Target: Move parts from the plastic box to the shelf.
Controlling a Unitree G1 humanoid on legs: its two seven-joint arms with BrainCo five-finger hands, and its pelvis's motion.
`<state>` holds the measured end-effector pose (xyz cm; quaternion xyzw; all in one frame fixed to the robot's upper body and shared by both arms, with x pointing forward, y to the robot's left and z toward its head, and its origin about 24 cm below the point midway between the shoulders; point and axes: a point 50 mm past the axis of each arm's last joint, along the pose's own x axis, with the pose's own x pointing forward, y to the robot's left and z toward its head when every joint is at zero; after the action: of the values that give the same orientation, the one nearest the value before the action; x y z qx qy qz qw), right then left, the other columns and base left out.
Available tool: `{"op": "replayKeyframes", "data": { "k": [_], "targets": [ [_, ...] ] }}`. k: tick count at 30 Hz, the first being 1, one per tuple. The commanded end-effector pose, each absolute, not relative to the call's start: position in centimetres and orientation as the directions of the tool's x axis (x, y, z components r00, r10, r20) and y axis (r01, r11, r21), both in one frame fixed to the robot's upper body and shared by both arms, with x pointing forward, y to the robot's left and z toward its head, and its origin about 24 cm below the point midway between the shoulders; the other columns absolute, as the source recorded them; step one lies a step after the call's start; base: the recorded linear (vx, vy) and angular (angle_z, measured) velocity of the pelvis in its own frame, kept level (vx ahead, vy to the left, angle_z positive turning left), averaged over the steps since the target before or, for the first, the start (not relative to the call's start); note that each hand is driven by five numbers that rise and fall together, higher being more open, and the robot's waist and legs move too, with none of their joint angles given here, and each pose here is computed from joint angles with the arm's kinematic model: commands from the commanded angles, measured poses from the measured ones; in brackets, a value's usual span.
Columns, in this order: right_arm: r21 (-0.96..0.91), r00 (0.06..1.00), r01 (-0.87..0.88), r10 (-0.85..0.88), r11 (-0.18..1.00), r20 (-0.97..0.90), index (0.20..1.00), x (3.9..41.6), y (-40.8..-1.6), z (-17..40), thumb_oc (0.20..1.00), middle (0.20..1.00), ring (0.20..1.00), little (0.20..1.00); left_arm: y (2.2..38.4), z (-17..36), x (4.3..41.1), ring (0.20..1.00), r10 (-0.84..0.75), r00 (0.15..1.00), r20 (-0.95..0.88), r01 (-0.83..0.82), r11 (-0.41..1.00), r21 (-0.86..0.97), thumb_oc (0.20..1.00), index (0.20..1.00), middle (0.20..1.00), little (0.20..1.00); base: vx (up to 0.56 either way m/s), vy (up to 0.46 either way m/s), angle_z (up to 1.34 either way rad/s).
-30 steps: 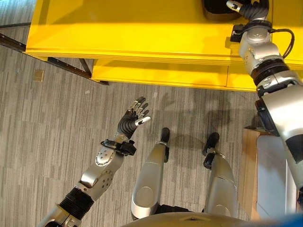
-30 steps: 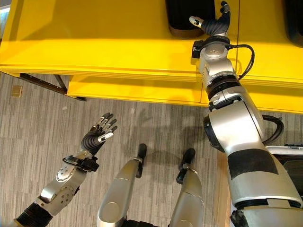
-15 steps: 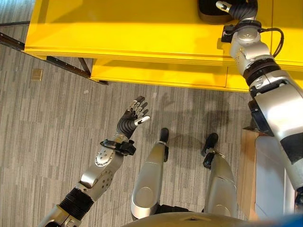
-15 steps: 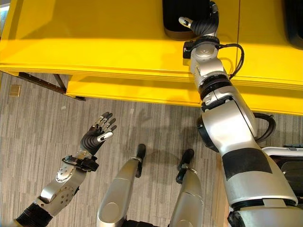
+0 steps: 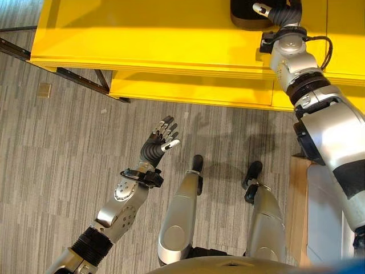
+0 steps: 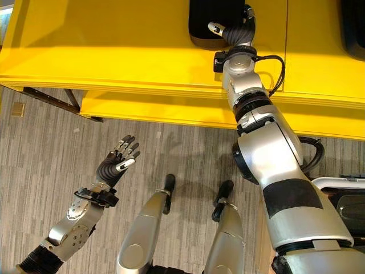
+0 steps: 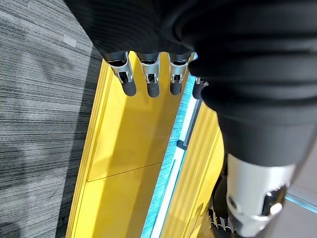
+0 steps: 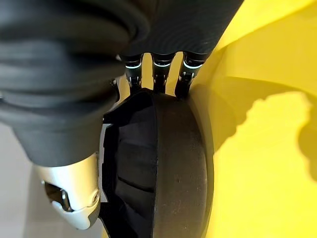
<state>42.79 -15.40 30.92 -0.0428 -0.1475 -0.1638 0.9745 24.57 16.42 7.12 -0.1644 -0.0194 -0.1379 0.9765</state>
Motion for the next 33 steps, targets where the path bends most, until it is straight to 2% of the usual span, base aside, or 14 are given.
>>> {"op": "replayKeyframes", "data": {
  "k": [1,15,25,33],
  "targets": [
    [0.023,0.904,0.262,-0.254,0.965,0.343,1.0,42.6,-14.0,32.2,1.0,1.0,1.0,1.0,16.0,9.8,23.6,1.0,-0.298,0.931,0.209,0.352,0.883,-0.311,1.0,1.0,1.0,1.0,-0.09,0.02,0.01],
    [0.073,0.89,0.295,-0.302,0.953,0.341,1.0,42.5,-15.6,31.9,1.0,1.0,1.0,1.0,16.2,9.7,23.7,1.0,-0.29,0.934,0.209,0.344,0.888,-0.307,1.0,1.0,1.0,1.0,-0.01,0.003,0.0],
    [0.055,0.842,0.386,-0.377,0.921,0.386,1.0,41.8,-19.9,32.7,1.0,1.0,1.0,1.0,16.0,8.8,23.6,1.0,-0.327,0.929,0.171,0.365,0.882,-0.299,1.0,1.0,1.0,1.0,0.0,-0.005,-0.02],
    [0.049,0.84,0.357,-0.343,0.933,0.42,1.0,41.8,-19.4,32.3,1.0,1.0,1.0,1.0,15.6,8.3,23.6,1.0,-0.35,0.925,0.15,0.38,0.87,-0.315,1.0,1.0,1.0,1.0,-0.02,-0.015,-0.09]
  ]
}}
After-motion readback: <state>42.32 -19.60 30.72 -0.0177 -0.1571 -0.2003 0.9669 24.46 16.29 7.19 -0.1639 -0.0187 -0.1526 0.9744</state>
